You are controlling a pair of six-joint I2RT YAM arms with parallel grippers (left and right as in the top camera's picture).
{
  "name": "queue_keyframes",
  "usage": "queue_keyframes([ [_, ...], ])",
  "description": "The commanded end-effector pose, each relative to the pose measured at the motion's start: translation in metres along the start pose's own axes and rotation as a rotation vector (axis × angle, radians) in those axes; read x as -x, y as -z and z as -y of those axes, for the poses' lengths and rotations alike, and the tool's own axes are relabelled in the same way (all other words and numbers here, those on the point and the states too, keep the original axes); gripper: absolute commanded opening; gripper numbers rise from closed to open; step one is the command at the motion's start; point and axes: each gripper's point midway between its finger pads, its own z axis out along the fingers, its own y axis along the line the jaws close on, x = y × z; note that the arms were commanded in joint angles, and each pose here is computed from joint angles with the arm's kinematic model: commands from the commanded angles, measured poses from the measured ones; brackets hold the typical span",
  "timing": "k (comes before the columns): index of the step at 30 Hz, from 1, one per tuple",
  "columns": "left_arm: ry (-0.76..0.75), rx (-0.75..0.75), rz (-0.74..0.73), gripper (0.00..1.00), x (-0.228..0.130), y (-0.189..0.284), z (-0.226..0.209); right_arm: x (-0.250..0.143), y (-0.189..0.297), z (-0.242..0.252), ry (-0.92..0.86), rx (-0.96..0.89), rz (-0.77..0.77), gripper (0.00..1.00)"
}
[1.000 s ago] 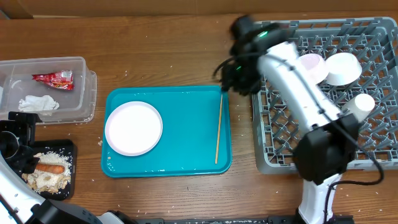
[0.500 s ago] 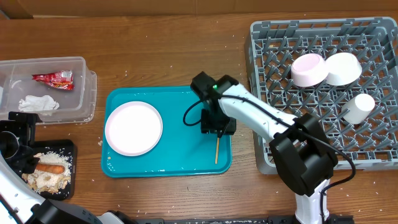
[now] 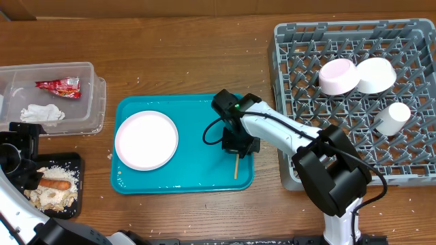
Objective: Sort waste into correct bins and load items into the dishwasher
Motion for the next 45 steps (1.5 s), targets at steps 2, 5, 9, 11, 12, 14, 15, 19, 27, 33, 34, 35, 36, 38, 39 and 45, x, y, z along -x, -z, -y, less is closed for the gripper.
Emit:
queue_keyframes([
  [2,-0.016,-0.005,-0.002,1.0,0.0,0.0,0.003,0.003,0.016,-0.004,-0.003,0.011,0.017,0.04],
  [5,-0.016,-0.005,-0.002,1.0,0.0,0.0,0.003,0.017,0.048,-0.009,0.016,0.04,0.063,0.04],
  [9,-0.016,-0.005,-0.002,1.0,0.0,0.0,0.003,0.057,0.129,0.012,-0.015,0.049,0.237,0.04],
  [11,-0.016,-0.005,-0.002,1.0,0.0,0.0,0.003,0.078,0.173,0.03,-0.003,0.06,0.335,0.04],
  [12,-0.016,-0.005,-0.002,1.0,0.0,0.0,0.003,0.085,0.188,0.038,0.008,0.062,0.37,0.04],
  [14,-0.016,-0.005,-0.002,1.0,0.0,0.0,0.003,0.1,0.216,0.058,0.024,0.062,0.435,0.04],
  [15,-0.016,-0.005,-0.001,1.0,0.0,0.0,0.003,0.109,0.231,0.07,0.053,0.06,0.47,0.04],
  [19,-0.016,-0.005,-0.002,1.0,0.0,0.0,0.003,0.137,0.249,0.113,0.152,0.012,0.538,0.04],
  [27,-0.016,-0.005,-0.002,1.0,0.0,0.0,0.003,0.163,0.207,0.13,0.166,0.053,0.517,0.06],
  [33,-0.016,-0.005,-0.002,1.0,0.0,0.0,0.003,0.161,0.164,0.133,0.158,0.044,0.471,0.28],
  [34,-0.016,-0.005,-0.002,1.0,0.0,0.0,0.003,0.159,0.162,0.134,0.157,0.043,0.463,0.34],
  [35,-0.016,-0.005,-0.002,1.0,0.0,0.0,0.003,0.158,0.161,0.134,0.154,0.041,0.455,0.39],
  [36,-0.016,-0.005,-0.002,1.0,0.0,0.0,0.003,0.157,0.16,0.134,0.154,0.04,0.451,0.43],
  [38,-0.016,-0.005,-0.003,1.0,0.0,0.0,0.003,0.153,0.162,0.135,0.153,0.037,0.438,0.47],
  [39,-0.016,-0.005,-0.003,1.0,0.0,0.0,0.003,0.151,0.164,0.136,0.145,0.038,0.433,0.47],
  [45,-0.015,-0.004,-0.002,1.0,0.0,0.0,0.003,0.131,0.211,0.11,0.129,0.156,0.438,0.48],
])
